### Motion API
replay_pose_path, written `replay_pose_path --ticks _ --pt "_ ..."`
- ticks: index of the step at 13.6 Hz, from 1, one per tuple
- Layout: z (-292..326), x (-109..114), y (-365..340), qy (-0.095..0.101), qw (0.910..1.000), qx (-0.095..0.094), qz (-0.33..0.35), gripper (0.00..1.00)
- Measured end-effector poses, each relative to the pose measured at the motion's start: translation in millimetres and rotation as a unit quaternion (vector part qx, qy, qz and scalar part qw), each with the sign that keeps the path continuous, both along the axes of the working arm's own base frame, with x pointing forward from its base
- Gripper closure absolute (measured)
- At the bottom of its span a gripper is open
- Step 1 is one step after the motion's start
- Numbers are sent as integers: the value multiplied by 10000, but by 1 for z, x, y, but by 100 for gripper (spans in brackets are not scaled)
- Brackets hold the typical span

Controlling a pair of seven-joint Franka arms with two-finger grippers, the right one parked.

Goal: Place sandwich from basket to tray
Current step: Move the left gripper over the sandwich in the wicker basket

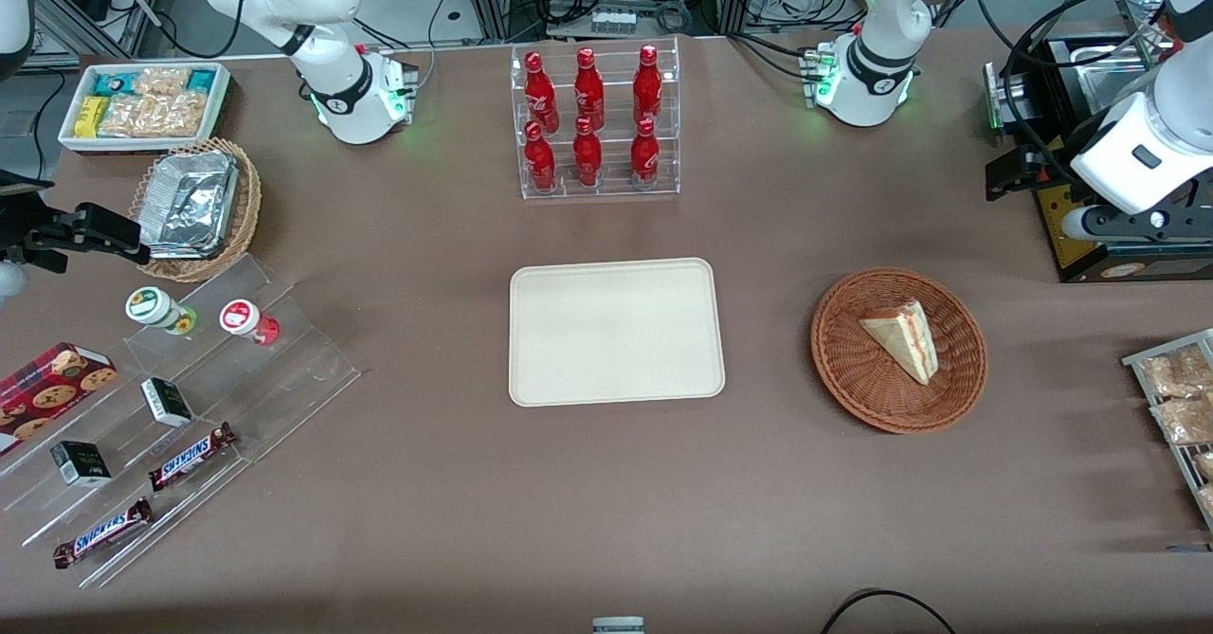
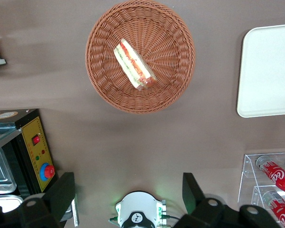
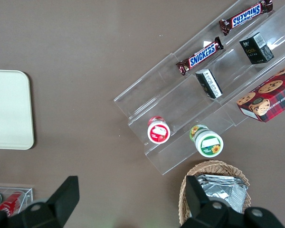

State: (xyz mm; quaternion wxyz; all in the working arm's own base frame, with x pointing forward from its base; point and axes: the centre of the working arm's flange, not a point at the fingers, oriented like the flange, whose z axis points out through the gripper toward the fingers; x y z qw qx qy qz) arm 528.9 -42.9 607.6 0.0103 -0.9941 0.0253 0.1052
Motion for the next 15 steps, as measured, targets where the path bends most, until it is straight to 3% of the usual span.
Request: replay_pose_path --ticks 8,15 --pt "-14 1 1 92 10000 21 3 0" --pt "-101 19 1 -267 9992 137 279 0"
